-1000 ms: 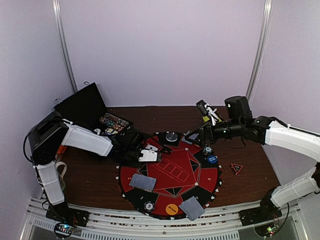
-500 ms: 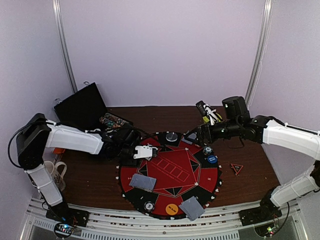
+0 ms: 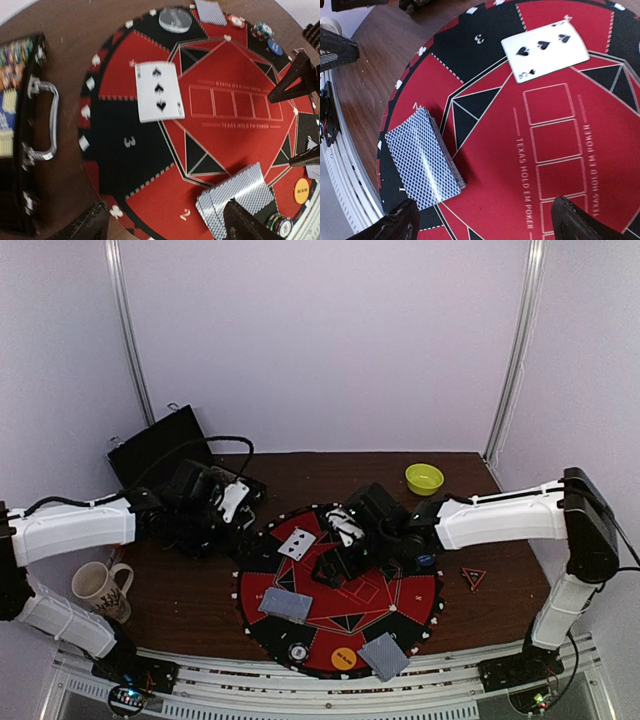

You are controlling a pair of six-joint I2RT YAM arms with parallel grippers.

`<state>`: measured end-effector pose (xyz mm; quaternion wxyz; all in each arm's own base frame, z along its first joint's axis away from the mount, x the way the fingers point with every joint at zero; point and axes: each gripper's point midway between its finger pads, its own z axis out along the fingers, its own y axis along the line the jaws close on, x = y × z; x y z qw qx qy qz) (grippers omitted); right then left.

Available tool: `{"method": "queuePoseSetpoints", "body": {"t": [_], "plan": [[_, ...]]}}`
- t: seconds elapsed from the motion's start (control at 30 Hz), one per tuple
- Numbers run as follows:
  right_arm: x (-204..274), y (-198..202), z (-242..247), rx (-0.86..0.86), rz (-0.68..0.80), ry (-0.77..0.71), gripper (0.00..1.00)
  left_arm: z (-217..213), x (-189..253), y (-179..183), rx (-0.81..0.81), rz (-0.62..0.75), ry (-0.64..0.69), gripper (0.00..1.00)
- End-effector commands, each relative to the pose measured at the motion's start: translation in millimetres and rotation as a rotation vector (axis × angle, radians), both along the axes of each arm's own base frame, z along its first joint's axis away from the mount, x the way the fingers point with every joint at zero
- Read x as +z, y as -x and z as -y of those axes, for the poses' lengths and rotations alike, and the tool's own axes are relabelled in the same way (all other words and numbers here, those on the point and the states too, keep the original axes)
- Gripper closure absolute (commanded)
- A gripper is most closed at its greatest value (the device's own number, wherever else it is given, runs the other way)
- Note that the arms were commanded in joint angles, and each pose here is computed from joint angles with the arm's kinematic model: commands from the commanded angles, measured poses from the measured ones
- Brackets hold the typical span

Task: Distribute texas hold em gaming equipment
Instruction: Pick up the poker card from the face-down deck piles.

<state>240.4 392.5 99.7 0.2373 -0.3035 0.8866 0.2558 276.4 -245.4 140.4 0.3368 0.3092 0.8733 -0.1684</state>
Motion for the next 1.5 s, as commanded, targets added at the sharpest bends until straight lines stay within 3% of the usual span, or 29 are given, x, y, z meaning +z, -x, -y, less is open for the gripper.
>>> {"method": "queuePoseSetpoints", "body": {"t": [0.0,0.1,0.37,0.63,0.97,1.07,1.23,1.4,1.47], "plan": [[-14.6,7.3,-28.1,0.005,-0.009,0.007,0.06,4.7,-26.2,33.8,0.092,-0.3,0.309,0.23],[-29.7,15.8,-44.7,0.029,-0.019,0.032,0.07,7.9,-39.1,39.2,0.081,-0.329,0.348,0.27],[-66.1,15.2,-54.3,0.01,0.013,0.168,0.07,7.3,-59.6,41.3,0.07,-0.348,0.319,0.21],[-84.4,21.4,-21.7,-0.007,0.055,0.315,0.08,7.1,-82.1,48.0,0.059,-0.399,0.291,0.23],[-78.0,29.7,-5.0,0.011,0.07,0.353,0.08,8.7,-104.9,55.1,0.031,-0.445,0.239,0.25],[-67.6,34.1,-14.8,0.048,0.06,0.31,0.08,11.5,-108.4,56.7,0.019,-0.455,0.231,0.25],[-23.2,40.4,-41.6,0.108,-0.007,0.078,0.11,15.9,-107.4,56.0,0.003,-0.452,0.23,0.25],[-32.9,38.7,-24.1,0.038,-0.22,-0.055,0.38,14.5,-117.2,58.6,0.01,-0.468,0.206,0.27],[-35.3,46.3,-27.5,0.049,-0.287,-0.115,0.44,14.9,-121.8,61.4,0.006,-0.484,0.199,0.3]]}}
